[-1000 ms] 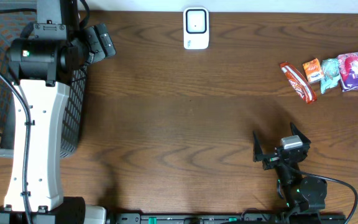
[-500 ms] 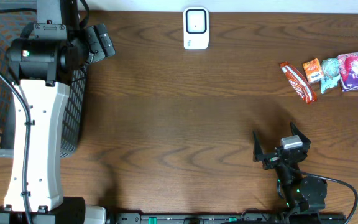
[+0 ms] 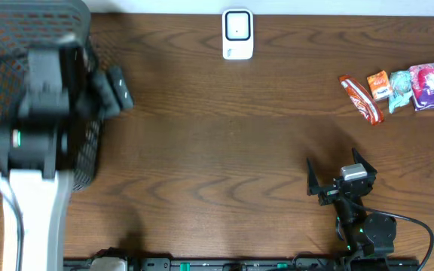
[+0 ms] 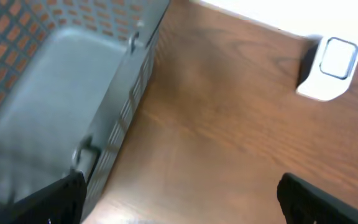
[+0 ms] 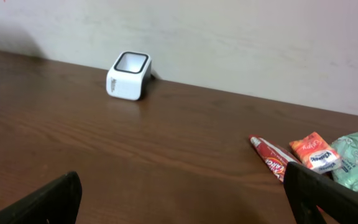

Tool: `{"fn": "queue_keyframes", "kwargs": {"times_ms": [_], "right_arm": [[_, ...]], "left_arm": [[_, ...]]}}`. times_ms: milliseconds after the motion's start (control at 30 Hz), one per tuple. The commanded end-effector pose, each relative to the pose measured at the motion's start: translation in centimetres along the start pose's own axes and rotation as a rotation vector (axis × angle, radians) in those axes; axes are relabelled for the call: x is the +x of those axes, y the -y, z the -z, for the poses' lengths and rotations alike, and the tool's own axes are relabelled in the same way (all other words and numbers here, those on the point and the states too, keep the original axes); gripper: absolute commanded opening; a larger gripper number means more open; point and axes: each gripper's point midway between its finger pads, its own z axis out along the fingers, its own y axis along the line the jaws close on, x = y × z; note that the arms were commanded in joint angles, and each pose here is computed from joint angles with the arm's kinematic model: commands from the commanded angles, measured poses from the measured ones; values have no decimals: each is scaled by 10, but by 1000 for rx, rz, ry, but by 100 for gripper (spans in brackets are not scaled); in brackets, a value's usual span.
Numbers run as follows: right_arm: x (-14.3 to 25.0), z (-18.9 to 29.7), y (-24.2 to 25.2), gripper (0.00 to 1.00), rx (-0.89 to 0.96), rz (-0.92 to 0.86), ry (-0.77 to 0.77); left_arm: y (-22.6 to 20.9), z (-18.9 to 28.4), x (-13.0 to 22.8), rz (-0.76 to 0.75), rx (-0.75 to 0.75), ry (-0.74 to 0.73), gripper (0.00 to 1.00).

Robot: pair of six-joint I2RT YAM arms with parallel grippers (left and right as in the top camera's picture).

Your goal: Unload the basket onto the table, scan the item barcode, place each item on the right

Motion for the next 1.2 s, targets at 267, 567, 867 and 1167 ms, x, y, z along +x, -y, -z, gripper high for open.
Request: {"fn": "queue_keyframes", "kwargs": {"times_ms": [267,567,867,1167], "right_arm": [[1,0,3,99,13,-8,0],[1,0,3,99,13,-8,0],[1,0,3,99,13,-8,0],[1,0,3,99,13,-8,0]], "left_arm": [[5,-6,126,-315,297,137,98],[-12,-5,173,-296,323,255,98],[-8,-26,168,-293,364,506,98],[-1,-37,154,-290,393,695,98]]}}
